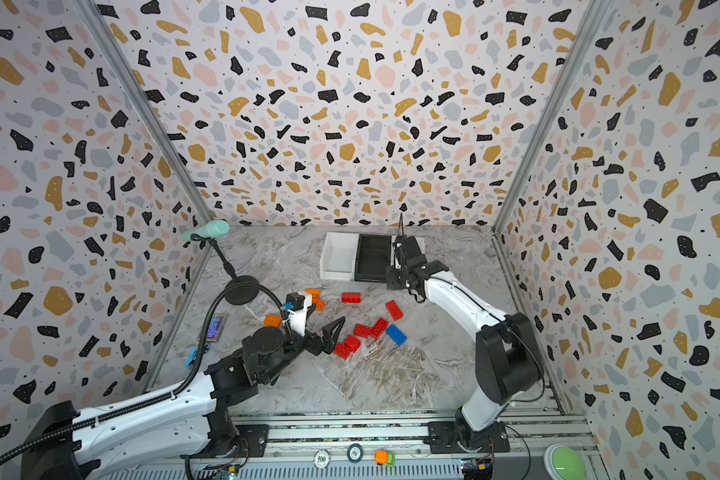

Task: Sort the legos into containers by color
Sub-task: 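Drop the blue brick into the white bin beside the black bin, then return the right gripper to the remaining blue brick and grasp it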

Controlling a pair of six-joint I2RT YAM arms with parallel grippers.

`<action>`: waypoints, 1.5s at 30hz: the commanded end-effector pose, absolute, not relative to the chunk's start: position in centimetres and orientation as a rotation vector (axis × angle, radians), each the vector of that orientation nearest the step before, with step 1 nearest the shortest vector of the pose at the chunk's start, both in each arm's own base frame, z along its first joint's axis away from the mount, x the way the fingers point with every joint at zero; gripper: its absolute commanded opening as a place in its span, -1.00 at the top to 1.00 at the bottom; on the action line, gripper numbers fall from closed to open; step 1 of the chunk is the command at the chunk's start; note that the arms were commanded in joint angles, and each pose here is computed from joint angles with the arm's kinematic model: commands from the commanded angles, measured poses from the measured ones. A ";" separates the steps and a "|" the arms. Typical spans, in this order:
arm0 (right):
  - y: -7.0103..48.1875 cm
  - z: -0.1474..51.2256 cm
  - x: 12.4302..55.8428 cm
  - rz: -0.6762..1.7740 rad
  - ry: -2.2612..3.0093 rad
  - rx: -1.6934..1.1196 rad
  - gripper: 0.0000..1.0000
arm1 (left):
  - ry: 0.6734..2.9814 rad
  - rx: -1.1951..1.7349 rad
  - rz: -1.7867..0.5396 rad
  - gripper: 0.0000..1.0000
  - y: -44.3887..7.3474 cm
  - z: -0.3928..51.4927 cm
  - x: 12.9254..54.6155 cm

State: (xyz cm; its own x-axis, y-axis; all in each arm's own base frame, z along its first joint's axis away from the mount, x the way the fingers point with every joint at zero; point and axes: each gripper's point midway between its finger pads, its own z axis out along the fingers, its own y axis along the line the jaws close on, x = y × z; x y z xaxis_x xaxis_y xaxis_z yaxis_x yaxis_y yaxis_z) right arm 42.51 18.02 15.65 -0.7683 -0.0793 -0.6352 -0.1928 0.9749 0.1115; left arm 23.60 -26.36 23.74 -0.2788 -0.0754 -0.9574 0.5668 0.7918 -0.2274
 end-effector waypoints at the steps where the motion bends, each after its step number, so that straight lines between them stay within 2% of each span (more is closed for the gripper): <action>1: 16.4 14.5 47.2 0.129 2.440 -0.197 0.41 | 1.681 0.397 -0.638 -1.00 -27.5 26.5 24.5; 6: 15.0 12.5 53.0 0.092 2.464 -0.153 0.37 | 1.660 0.410 -0.586 -1.00 -28.0 27.1 25.4; 8: 14.8 12.4 54.6 0.089 2.452 -0.150 0.27 | 1.667 0.421 -0.566 -1.00 -28.2 27.0 25.7; 9: 14.7 12.6 55.2 0.085 2.442 -0.144 0.20 | 1.670 0.424 -0.559 -1.00 -28.3 27.0 25.8; 11: 14.6 13.1 55.8 0.092 2.434 -0.138 -0.07 | 1.670 0.429 -0.564 -0.99 -28.5 27.0 25.8; 14: 14.6 14.4 55.2 0.101 2.429 -0.129 -0.24 | 1.675 0.426 -0.574 -1.00 -28.5 26.7 25.7; 18: 15.0 16.1 51.0 0.108 2.428 -0.145 -0.26 | 1.677 0.442 -0.626 -0.99 -28.4 26.5 24.8; 21: 15.9 16.2 46.2 0.121 2.443 -0.188 -0.26 | 1.681 0.439 -0.654 -0.99 -27.8 26.0 24.0; 28: 17.6 12.5 34.1 0.297 2.521 -0.304 -0.27 | 1.690 0.398 -0.707 -0.99 -25.4 24.8 21.2; 32: 17.5 9.2 29.8 0.352 2.593 -0.328 -0.26 | 1.700 0.362 -0.739 -1.00 -24.3 24.2 20.2; 36: 17.3 6.8 27.7 0.330 2.633 -0.365 -0.26 | 1.707 0.334 -0.756 -1.00 -23.5 23.6 19.7; 45: 18.0 5.4 27.7 0.332 2.640 -0.427 -0.25 | 1.719 0.313 -0.758 -0.99 -23.2 23.2 19.7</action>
